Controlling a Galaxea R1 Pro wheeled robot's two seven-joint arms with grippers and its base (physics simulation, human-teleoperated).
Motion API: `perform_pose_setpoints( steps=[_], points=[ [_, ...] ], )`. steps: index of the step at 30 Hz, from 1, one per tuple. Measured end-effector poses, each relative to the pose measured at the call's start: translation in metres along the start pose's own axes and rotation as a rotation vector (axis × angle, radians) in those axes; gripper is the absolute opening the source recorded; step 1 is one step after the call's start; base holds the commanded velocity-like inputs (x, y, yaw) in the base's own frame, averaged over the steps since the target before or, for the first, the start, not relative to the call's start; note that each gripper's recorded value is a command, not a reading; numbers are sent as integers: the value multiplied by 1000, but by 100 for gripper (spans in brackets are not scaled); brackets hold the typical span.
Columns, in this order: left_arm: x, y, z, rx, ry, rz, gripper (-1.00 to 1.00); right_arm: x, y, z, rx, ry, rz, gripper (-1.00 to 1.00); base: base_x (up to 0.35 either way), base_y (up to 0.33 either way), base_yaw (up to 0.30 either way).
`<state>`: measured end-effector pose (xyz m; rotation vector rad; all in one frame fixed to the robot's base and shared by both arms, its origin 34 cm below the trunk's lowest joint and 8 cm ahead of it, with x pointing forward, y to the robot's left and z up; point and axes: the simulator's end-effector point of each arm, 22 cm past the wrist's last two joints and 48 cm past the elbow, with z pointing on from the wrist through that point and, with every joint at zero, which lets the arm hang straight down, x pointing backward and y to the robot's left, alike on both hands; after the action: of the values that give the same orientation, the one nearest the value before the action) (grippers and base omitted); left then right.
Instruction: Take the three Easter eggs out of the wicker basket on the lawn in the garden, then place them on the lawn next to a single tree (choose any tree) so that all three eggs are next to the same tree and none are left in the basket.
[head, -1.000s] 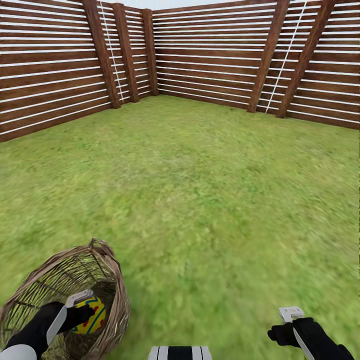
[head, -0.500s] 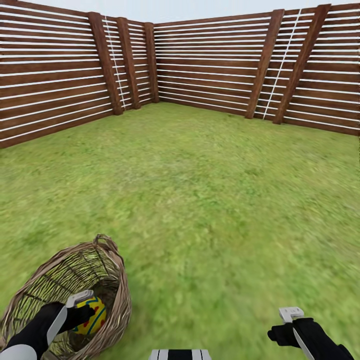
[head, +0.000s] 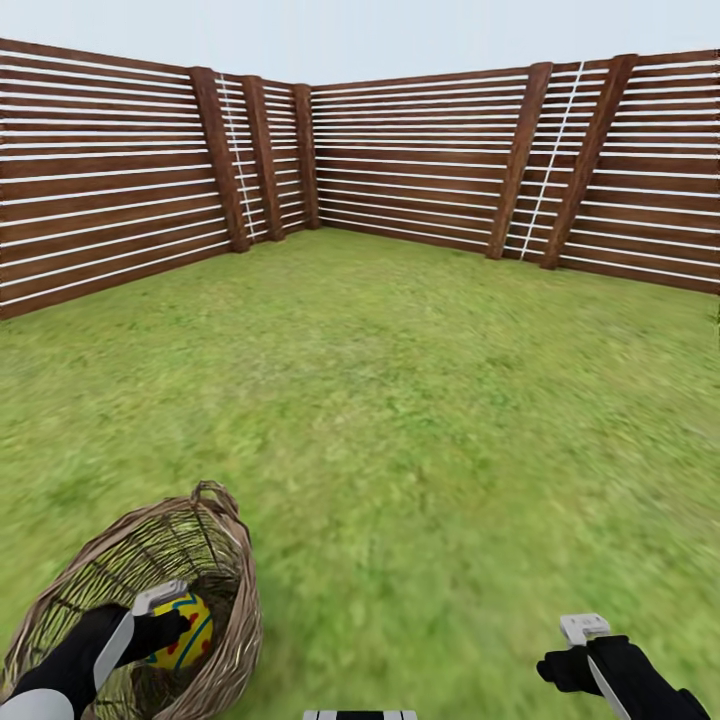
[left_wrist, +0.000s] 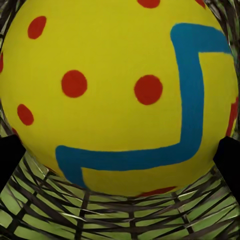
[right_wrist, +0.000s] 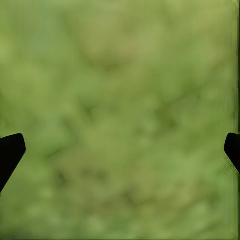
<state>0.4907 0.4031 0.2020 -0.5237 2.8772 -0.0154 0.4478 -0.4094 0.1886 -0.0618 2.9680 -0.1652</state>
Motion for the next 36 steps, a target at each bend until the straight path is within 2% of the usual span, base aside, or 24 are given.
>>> perform_pose_setpoints(
  steps=[36],
  points=[
    [-46, -19, -54, 47, -131, 0, -100, -50, -8, -51, 7, -143, 15, 100, 0, 0, 0]
  ],
)
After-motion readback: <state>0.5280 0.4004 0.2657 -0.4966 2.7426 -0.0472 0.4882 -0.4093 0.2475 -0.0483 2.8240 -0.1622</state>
